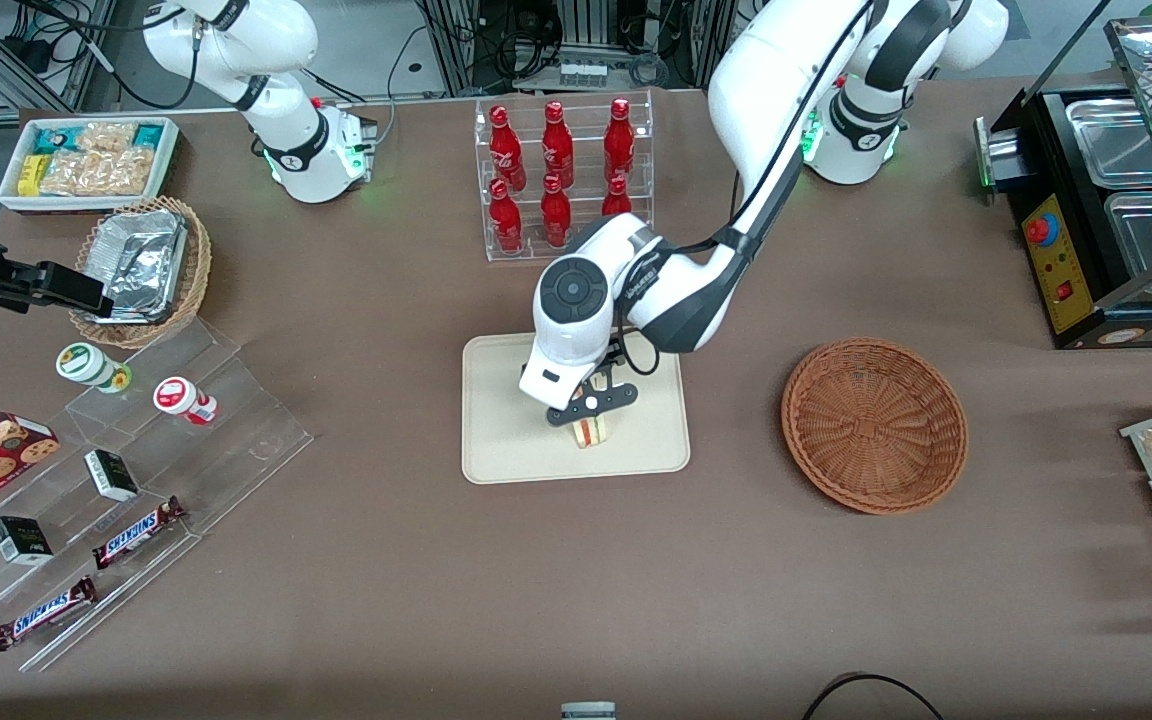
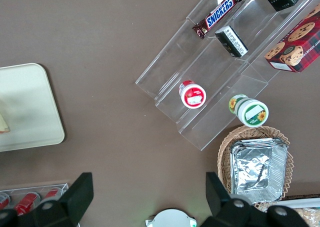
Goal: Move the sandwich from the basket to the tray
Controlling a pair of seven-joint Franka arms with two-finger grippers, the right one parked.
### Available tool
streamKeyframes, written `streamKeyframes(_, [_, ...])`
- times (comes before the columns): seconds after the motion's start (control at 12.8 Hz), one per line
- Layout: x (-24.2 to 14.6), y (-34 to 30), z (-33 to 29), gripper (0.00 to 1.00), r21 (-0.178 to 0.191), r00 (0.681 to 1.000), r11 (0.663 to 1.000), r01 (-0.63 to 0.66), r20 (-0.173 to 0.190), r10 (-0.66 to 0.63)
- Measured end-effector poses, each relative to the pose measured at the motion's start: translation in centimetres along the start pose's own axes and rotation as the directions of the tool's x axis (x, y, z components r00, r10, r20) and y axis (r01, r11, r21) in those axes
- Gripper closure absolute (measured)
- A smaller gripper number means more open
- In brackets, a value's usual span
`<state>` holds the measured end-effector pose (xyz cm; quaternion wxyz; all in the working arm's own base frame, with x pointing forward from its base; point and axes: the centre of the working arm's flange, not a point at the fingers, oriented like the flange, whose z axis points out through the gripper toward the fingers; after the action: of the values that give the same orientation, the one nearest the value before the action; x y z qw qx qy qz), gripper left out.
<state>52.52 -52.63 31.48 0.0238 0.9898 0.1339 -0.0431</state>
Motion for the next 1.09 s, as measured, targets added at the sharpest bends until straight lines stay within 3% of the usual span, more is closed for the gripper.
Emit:
streamKeyframes(0.23, [1.9, -2.0, -4.0, 0.00, 0.012, 0.995, 0.995, -0.096, -0.007, 0.096])
streamKeyframes(0.47, [6.5, -7.3, -10.2, 0.00, 0.030, 0.998, 0.998, -0.059, -0.015, 0.060])
streamKeyframes(0.86, [13.2, -17.6, -16.3, 0.00, 0.046, 0.990, 0.989, -0.142, 0.028, 0.141])
streamKeyframes(1.09, [15.7, -24.0, -17.5, 0.00, 0.047, 0.971, 0.972, -0.231, 0.075, 0.227])
